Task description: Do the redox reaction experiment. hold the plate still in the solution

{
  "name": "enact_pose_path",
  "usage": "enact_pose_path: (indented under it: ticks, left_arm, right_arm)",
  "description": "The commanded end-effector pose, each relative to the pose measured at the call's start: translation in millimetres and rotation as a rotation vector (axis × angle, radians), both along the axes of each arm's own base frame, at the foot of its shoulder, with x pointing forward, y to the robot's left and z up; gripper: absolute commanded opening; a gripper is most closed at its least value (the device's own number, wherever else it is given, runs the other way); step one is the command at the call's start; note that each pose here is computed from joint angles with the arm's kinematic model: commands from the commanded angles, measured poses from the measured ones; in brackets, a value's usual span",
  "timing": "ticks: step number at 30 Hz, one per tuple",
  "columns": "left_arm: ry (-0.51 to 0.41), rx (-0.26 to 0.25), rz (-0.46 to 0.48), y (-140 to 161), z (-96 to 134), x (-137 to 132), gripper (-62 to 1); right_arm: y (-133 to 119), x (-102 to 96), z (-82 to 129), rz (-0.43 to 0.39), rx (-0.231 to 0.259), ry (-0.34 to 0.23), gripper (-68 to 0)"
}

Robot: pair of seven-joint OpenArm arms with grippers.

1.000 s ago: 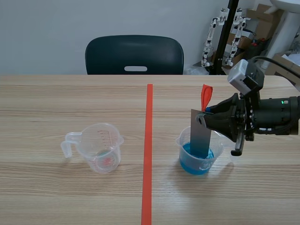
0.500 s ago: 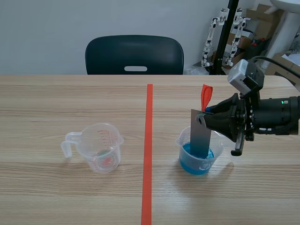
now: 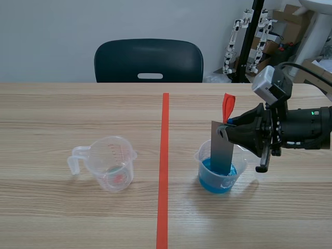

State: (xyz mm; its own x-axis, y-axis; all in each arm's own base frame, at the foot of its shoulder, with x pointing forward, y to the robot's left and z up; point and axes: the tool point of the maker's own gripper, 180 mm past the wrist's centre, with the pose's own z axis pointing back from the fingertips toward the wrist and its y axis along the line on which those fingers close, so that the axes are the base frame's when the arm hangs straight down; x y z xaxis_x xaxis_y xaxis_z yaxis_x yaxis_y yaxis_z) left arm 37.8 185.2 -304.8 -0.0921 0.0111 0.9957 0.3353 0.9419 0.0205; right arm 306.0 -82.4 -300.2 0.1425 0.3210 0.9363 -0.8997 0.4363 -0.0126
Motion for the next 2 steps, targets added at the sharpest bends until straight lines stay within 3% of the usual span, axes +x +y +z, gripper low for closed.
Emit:
enact_pose_path:
  ticks: [1,2]
  left_arm:
    - [-0.059,-0.019,-0.003,0.1,11.5,2.6,1.4]
    - [-0.059,-0.019,-0.003,0.1,11.5,2.6,1.4]
  right_arm:
    - [-4.0,8.4,15.2,0.001,0.010,-0.040,-66.9]
    - [-4.0,8.4,15.2,0.001,0.010,-0.040,-66.9]
